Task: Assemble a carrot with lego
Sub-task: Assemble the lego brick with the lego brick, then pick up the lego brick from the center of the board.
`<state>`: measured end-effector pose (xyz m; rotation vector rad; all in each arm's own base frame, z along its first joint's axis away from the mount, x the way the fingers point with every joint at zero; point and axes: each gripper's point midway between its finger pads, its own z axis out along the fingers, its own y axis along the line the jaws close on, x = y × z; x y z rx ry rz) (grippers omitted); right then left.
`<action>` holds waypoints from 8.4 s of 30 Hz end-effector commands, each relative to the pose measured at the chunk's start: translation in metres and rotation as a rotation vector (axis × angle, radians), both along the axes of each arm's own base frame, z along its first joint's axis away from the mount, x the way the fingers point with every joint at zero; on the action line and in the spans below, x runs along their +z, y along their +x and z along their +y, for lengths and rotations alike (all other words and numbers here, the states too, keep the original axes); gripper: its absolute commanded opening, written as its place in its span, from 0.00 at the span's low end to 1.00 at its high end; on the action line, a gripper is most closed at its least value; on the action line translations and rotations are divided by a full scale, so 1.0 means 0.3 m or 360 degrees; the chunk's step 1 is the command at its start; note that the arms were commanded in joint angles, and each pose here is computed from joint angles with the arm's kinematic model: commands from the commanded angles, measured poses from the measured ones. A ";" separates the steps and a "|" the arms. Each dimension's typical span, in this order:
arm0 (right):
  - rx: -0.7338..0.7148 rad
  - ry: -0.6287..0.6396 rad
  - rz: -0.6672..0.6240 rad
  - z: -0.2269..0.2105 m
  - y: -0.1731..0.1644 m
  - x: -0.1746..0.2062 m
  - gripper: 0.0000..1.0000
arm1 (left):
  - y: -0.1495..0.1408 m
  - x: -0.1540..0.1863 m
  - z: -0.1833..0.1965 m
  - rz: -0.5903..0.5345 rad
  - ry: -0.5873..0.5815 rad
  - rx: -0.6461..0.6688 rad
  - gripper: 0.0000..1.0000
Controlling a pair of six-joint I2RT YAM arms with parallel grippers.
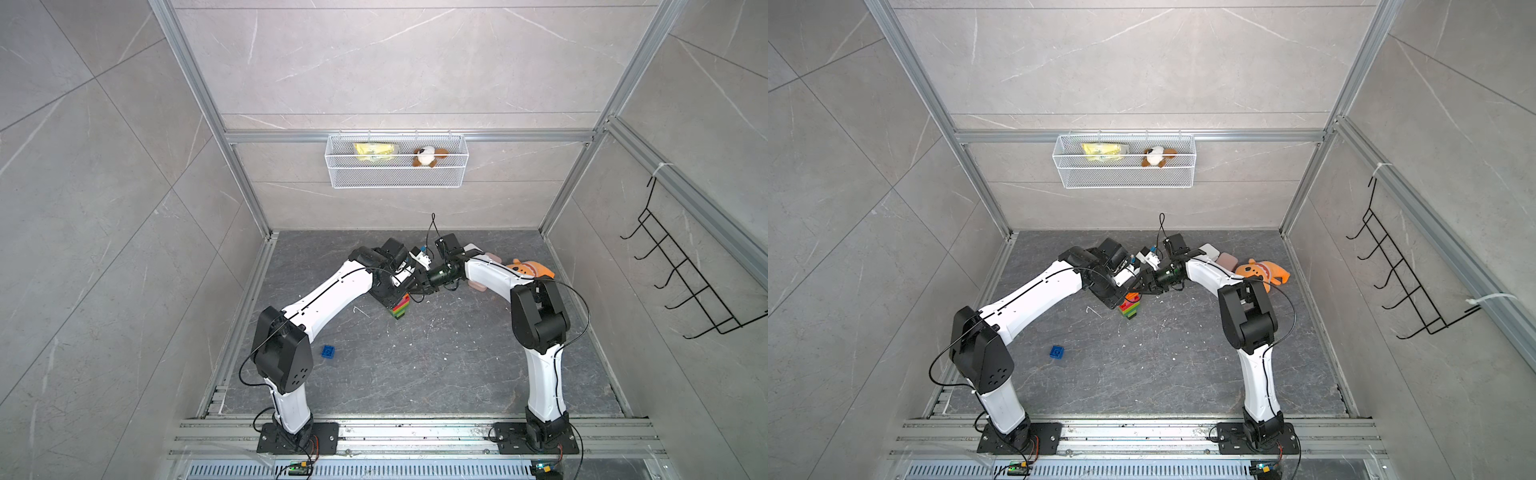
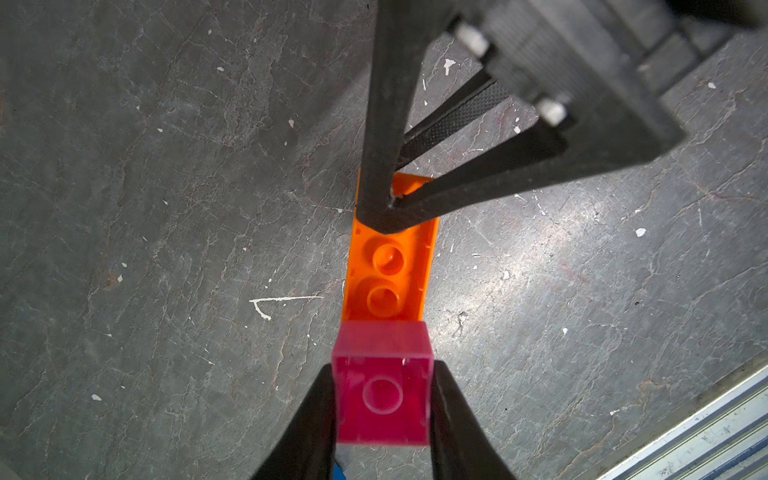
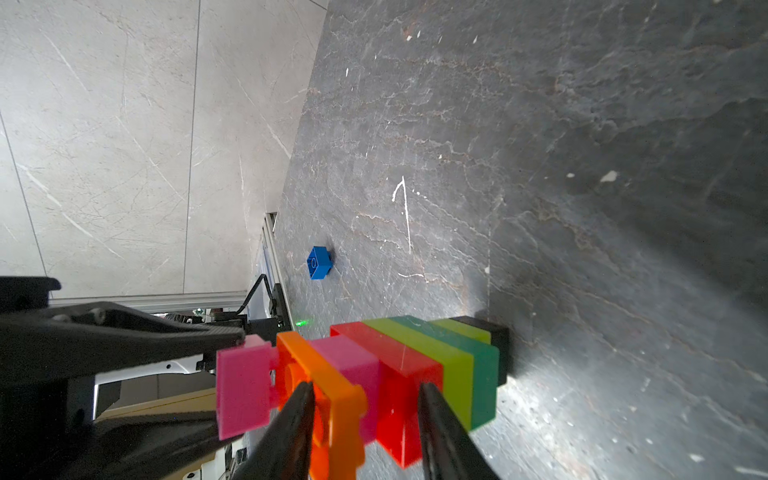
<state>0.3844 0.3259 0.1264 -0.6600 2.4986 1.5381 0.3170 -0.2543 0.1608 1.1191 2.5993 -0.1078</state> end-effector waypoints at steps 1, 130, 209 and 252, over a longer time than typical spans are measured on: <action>-0.0005 -0.0063 0.0044 -0.010 0.002 -0.055 0.43 | -0.029 -0.015 0.002 0.0083 0.0032 -0.0032 0.01; -0.0092 -0.0150 0.0124 -0.017 -0.028 -0.135 0.33 | 0.014 -0.049 -0.056 0.0280 0.0093 0.0000 0.23; 0.0518 -0.0340 -0.1386 0.588 -0.596 -0.073 0.73 | 0.307 0.343 0.763 -0.0670 -0.0936 0.1457 0.63; 0.0772 -0.0527 -0.1387 0.801 -0.535 -0.343 0.46 | 0.277 0.353 0.739 -0.0685 -0.0910 0.1297 0.65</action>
